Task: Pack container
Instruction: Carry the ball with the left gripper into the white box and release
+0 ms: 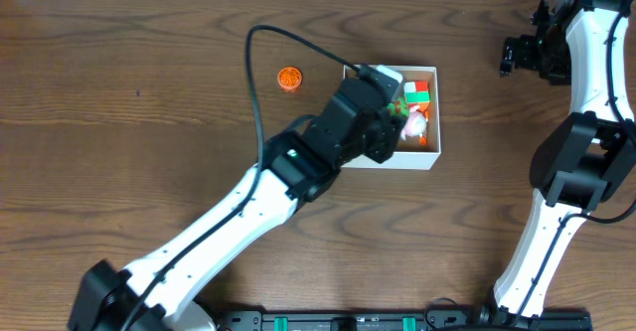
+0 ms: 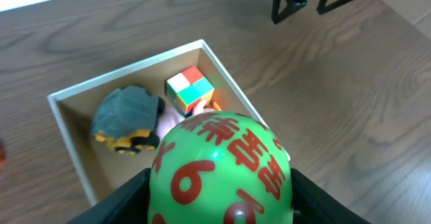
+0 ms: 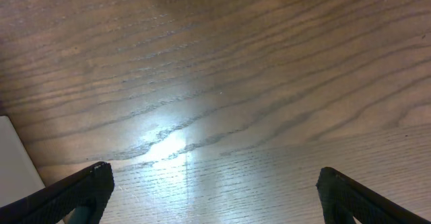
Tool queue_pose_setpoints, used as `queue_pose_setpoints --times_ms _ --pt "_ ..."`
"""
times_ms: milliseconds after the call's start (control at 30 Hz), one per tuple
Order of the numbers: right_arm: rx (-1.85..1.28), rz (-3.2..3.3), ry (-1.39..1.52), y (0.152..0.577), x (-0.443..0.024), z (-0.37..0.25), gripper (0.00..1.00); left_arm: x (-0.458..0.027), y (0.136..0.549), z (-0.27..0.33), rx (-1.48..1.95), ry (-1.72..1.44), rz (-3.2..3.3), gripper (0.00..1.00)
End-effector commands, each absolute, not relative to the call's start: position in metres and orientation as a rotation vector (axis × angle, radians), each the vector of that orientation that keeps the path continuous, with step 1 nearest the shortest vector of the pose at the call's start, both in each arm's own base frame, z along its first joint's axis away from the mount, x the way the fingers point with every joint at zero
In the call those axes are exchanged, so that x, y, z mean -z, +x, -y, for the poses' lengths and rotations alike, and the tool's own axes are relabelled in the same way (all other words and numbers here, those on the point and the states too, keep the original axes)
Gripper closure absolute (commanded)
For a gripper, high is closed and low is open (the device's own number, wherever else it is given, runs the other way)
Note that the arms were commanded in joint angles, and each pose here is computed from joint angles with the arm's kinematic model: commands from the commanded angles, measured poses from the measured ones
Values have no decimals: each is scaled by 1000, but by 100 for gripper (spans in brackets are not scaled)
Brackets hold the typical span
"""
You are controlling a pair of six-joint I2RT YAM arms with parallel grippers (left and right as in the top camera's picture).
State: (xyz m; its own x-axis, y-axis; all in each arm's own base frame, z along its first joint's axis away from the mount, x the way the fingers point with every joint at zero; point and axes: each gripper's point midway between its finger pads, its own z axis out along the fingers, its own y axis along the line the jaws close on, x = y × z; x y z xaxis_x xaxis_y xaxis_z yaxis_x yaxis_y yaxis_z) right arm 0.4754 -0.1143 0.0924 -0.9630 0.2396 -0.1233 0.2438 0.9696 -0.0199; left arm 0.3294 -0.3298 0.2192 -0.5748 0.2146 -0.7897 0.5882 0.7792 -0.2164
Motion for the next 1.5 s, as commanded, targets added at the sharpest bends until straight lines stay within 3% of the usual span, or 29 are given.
queue_pose_setpoints --times_ms 0,300,833,1367,1400,1467 --pt "54 -2984 400 475 -97 118 1 -208 341 338 605 555 -2177 41" --pt "54 -2984 400 475 -97 118 1 -191 366 363 644 525 -2115 41" --pt "54 -2984 400 475 -97 118 1 -142 370 367 611 526 -2214 41" --pt "53 -2984 399 475 -97 118 1 -131 369 366 605 516 -2246 41" --pt "53 -2984 399 475 -97 118 1 -129 369 366 601 517 -2253 33" --pt "54 -2984 399 475 -97 118 1 -121 369 365 593 521 -2268 31"
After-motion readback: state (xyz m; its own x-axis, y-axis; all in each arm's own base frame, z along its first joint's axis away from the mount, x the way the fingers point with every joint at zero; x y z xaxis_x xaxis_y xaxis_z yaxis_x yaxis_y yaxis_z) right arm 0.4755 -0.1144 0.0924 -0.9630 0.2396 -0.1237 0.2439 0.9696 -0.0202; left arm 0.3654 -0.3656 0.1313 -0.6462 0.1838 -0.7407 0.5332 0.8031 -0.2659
